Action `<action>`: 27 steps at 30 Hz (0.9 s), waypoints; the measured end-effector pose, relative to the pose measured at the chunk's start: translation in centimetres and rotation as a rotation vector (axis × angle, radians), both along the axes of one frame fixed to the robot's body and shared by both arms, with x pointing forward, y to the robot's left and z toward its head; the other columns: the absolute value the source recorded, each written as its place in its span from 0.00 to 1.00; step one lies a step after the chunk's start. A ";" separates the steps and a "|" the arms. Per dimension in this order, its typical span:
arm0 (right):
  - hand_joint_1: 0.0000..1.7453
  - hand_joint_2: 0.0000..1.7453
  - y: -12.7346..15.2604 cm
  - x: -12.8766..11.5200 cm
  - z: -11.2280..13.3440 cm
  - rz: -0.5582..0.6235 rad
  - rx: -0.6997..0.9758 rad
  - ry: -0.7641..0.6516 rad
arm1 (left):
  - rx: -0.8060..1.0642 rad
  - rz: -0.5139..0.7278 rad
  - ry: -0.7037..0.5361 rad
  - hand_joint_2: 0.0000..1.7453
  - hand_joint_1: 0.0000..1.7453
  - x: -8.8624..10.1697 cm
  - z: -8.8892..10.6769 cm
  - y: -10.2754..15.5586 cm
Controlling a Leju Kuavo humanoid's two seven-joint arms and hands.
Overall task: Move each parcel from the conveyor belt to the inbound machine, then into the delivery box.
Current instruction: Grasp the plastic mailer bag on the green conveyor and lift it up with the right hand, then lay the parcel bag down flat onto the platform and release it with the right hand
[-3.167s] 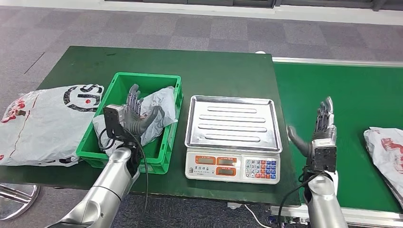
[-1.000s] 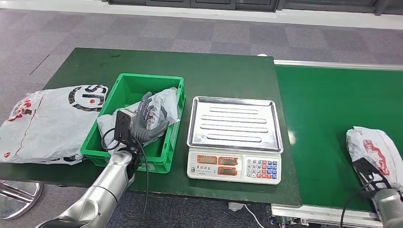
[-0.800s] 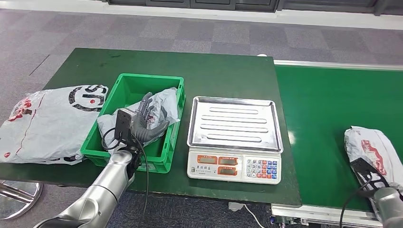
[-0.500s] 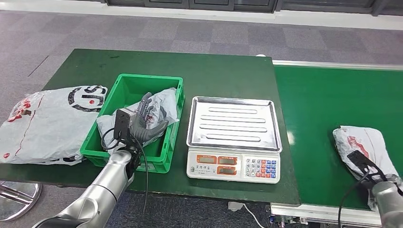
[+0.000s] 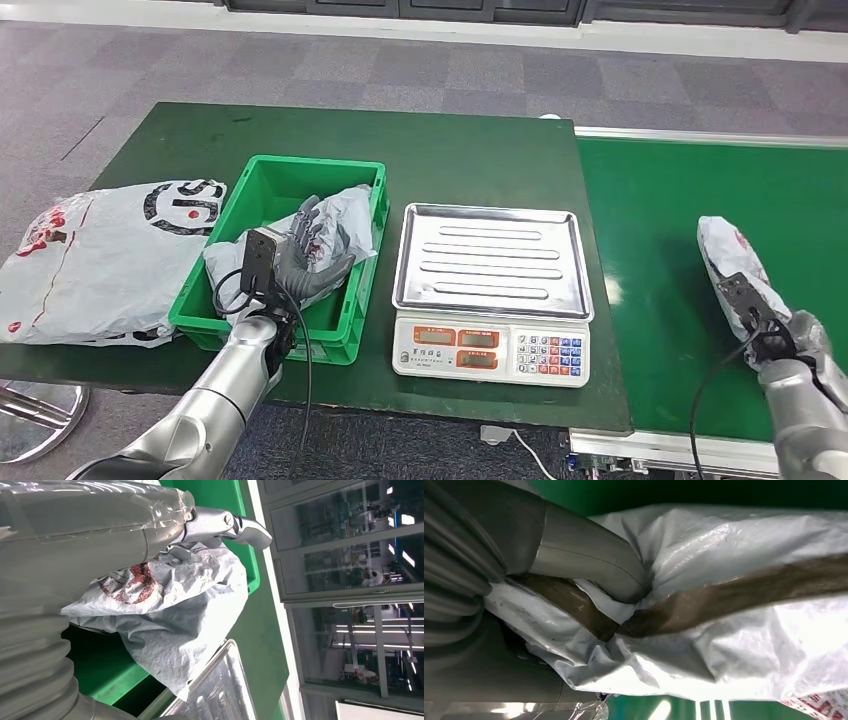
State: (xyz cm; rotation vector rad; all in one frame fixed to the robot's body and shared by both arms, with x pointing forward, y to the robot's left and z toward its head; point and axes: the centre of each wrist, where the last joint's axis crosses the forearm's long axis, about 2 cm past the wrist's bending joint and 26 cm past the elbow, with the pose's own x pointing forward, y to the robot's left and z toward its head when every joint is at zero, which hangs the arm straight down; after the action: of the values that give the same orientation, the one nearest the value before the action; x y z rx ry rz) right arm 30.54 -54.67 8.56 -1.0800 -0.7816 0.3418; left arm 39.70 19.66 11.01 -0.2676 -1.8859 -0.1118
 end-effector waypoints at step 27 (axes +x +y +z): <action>1.00 1.00 20.9 0.8 7.2 0.848 -0.456 -0.749 | -0.040 -0.023 -0.044 1.00 0.00 0.0 0.5 -0.6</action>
State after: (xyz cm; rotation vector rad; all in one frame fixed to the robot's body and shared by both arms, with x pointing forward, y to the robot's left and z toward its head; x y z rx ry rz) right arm 31.35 -33.72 15.72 -1.2659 -1.9087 0.8829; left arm 39.67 19.09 11.52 -0.3165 -1.9311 -0.0962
